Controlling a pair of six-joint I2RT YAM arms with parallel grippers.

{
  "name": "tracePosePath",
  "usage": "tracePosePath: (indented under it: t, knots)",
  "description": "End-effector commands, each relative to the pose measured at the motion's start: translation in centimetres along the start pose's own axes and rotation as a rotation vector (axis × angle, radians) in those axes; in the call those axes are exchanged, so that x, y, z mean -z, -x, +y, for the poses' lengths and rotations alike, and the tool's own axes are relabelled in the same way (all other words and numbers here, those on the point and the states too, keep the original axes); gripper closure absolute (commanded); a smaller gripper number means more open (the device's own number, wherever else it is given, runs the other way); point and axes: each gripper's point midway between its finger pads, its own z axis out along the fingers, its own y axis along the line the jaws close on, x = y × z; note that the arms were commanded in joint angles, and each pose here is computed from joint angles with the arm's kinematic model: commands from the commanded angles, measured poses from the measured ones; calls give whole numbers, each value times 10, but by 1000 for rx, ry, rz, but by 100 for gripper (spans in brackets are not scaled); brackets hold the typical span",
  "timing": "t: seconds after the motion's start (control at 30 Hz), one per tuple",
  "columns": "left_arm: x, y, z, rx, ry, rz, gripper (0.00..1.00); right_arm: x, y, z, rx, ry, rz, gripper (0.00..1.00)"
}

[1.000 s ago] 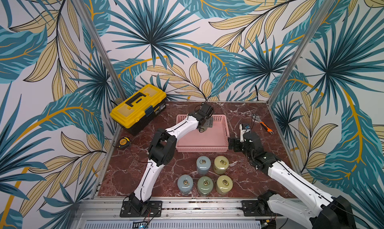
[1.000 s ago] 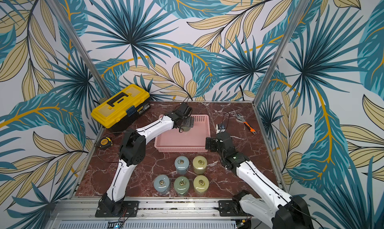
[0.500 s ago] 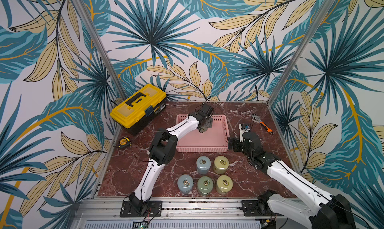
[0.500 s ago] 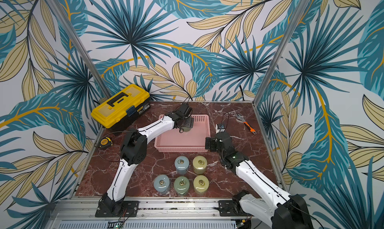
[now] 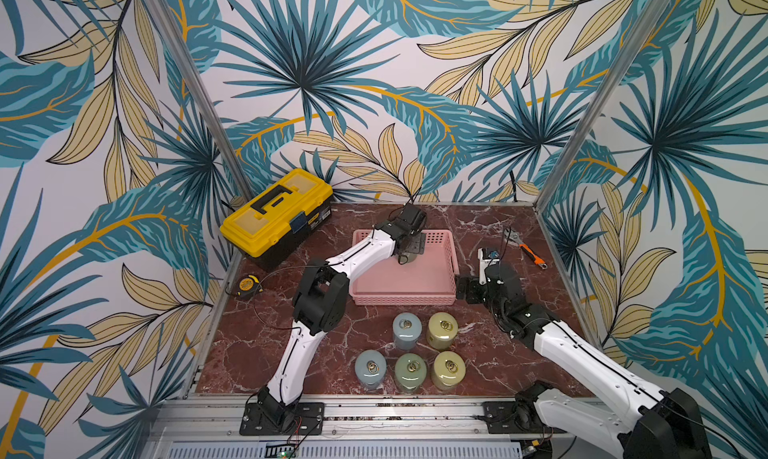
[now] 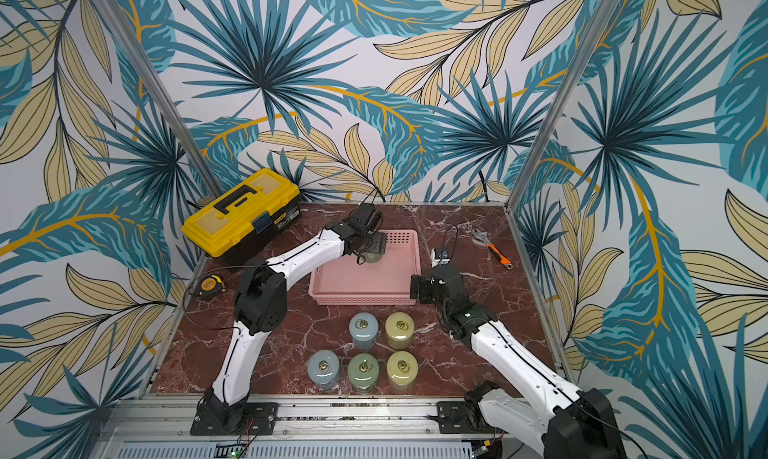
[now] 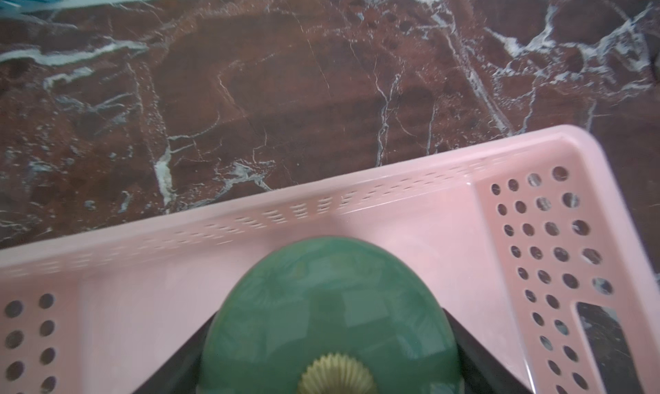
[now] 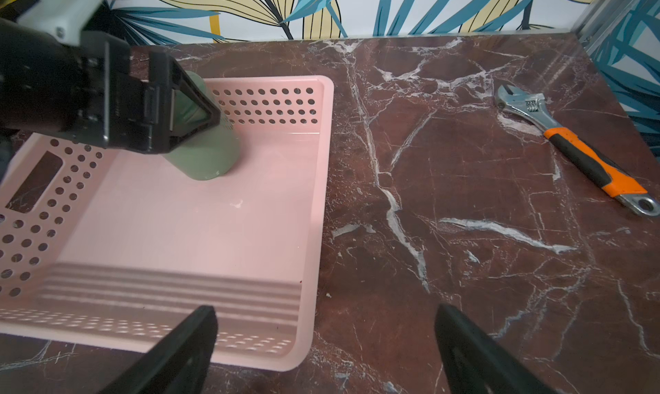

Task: Take the tea canister out of the basket
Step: Pick up the tea canister from the basket.

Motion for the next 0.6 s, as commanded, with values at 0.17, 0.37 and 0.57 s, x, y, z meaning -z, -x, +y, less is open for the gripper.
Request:
tracePosePath:
  t: [0.17, 0.37, 0.57]
  knots:
    - [81, 43, -5, 25, -25, -150, 46, -2, -2, -4, -1, -13, -13, 1]
    - [105, 39, -6, 6, -5, -166, 46, -1, -2, -4, -3, -9, -24, 1]
    - [121, 26, -1, 1, 6, -157, 47, 0, -1, -4, -3, -9, -32, 1]
